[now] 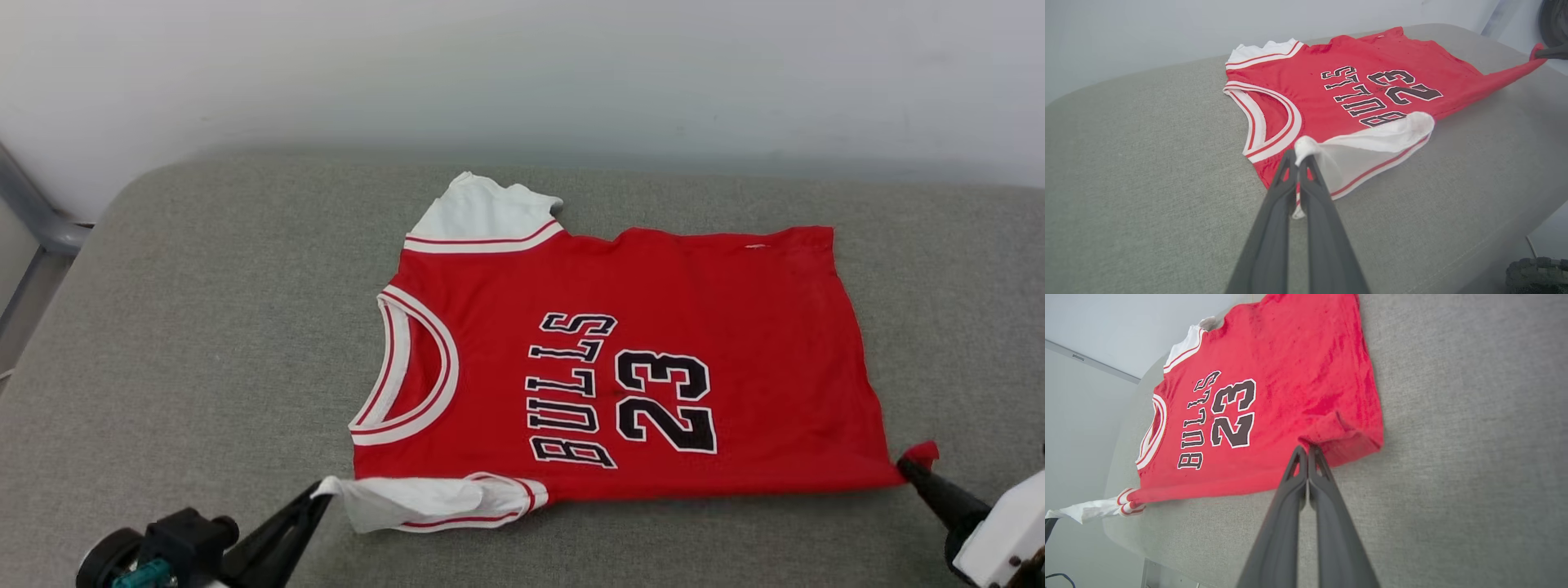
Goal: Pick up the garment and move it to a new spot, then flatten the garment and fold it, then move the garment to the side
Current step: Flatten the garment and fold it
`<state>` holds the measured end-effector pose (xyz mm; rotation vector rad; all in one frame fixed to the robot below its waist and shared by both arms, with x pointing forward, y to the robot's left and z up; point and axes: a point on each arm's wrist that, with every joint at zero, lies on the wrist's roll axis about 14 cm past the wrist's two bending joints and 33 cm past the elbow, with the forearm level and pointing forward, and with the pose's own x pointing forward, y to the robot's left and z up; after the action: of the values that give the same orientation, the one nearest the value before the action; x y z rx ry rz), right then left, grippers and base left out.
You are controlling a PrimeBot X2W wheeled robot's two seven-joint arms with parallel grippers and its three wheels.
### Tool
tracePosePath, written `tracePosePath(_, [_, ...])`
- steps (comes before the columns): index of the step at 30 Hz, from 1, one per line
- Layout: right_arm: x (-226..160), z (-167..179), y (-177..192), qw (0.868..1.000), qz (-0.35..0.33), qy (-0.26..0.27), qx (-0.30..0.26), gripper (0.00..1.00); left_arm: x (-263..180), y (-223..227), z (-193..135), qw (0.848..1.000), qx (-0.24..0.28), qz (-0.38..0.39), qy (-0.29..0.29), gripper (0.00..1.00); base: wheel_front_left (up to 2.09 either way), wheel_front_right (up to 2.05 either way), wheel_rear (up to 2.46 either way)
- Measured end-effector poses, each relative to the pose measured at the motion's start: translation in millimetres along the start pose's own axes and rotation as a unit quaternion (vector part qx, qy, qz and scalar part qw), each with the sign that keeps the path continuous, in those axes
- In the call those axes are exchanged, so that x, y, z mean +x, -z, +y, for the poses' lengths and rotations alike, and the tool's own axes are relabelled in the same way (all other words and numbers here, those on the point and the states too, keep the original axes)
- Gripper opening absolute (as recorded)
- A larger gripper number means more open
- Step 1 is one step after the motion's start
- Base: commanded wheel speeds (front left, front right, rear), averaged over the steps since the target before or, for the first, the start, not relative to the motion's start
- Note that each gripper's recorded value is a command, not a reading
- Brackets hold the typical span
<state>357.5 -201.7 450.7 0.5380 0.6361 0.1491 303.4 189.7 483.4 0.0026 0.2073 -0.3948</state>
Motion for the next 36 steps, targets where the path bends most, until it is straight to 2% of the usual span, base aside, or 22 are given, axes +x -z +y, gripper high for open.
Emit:
tracePosePath(7, [27, 5, -24, 1.0, -0.001, 0.01, -0.013, 0.0, 41, -20, 17, 1.0, 0.023, -0.013, -0.001, 0.0, 0.0, 0.0, 0.0])
tracePosePath(12, [52, 4, -29, 0.999, 0.014, 0.022, -0.02, 0.0, 68, -19, 34, 0.999, 0.037, 0.005, -0.001, 0.0, 0.0, 0.0, 0.0])
tracePosePath(21, [85, -8, -20, 0.997, 0.051, 0.047, -0.026, 0.0, 106, 2, 50, 0.998, 0.044, 0.051, 0.01, 0.0, 0.0, 0.0, 0.0])
tracePosePath(31, [103, -15, -9, 0.995, 0.072, 0.059, -0.037, 0.0, 125, 29, 58, 0.995, 0.035, 0.091, 0.006, 0.0, 0.0, 0.0, 0.0])
tracePosePath(32, [104, -16, -10, 0.995, 0.068, 0.062, -0.04, 0.04, 126, 30, 59, 0.995, 0.034, 0.092, 0.005, 0.0, 0.0, 0.0, 0.0])
tracePosePath(33, [105, -17, -13, 0.995, 0.062, 0.065, -0.044, 0.67, 127, 32, 60, 0.995, 0.033, 0.094, 0.002, 0.0, 0.0, 0.0, 0.0])
tracePosePath(34, [106, -17, -15, 0.995, 0.059, 0.066, -0.045, 1.0, 128, 33, 61, 0.995, 0.033, 0.095, -0.001, 0.58, 0.0, 0.0, 0.0])
tracePosePath(35, [107, -17, -16, 0.995, 0.057, 0.065, -0.046, 1.0, 128, 33, 62, 0.995, 0.033, 0.093, -0.004, 1.0, 0.0, 0.0, 0.0])
tracePosePath(36, [108, -15, -17, 0.995, 0.055, 0.063, -0.048, 1.0, 128, 33, 64, 0.995, 0.032, 0.093, -0.008, 1.0, 0.0, 0.0, 0.0])
